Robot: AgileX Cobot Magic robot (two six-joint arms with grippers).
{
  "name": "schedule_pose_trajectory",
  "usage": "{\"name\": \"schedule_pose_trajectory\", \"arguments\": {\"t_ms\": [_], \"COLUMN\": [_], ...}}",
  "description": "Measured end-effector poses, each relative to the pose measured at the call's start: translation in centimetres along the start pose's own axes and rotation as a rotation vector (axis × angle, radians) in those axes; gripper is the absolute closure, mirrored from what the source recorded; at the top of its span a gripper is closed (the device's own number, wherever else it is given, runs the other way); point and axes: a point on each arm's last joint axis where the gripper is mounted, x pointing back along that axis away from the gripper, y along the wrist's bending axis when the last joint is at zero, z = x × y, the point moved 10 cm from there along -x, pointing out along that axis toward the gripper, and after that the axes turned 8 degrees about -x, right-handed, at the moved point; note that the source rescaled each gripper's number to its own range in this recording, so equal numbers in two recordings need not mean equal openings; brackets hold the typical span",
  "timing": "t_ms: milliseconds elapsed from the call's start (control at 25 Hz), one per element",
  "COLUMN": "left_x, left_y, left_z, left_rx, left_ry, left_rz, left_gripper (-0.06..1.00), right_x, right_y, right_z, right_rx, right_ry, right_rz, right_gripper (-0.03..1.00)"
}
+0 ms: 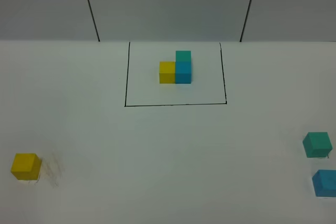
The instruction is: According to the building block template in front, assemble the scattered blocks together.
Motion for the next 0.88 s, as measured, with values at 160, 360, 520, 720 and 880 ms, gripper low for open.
{"name": "schedule_pose_trajectory", "arguments": {"t_ms": [160, 360, 520, 720, 880], "left_x": [0.00, 0.00, 0.00, 0.00, 0.00], "left_y": [0.00, 0.00, 0.00, 0.00, 0.00], "left_z": [0.00, 0.00, 0.00, 0.00, 0.00], "left_rx": [0.000, 0.001, 0.001, 0.001, 0.001], "left_ry": [0.000, 0.000, 0.000, 0.000, 0.000], "left_rz": [0.000, 0.000, 0.000, 0.000, 0.000], "left_gripper": [0.83, 0.83, 0.83, 0.83, 0.83], "right_x": [0.00, 0.00, 0.00, 0.00, 0.00], "right_y": [0.00, 0.00, 0.00, 0.00, 0.00], "right_z": [0.00, 0.00, 0.00, 0.00, 0.00], "right_rx": [0.000, 0.000, 0.000, 0.000, 0.000], "right_ry": [0.000, 0.000, 0.000, 0.000, 0.000], "right_rz": [0.000, 0.000, 0.000, 0.000, 0.000], "right_gripper": [0.35, 0.35, 0.35, 0.35, 0.35]}}
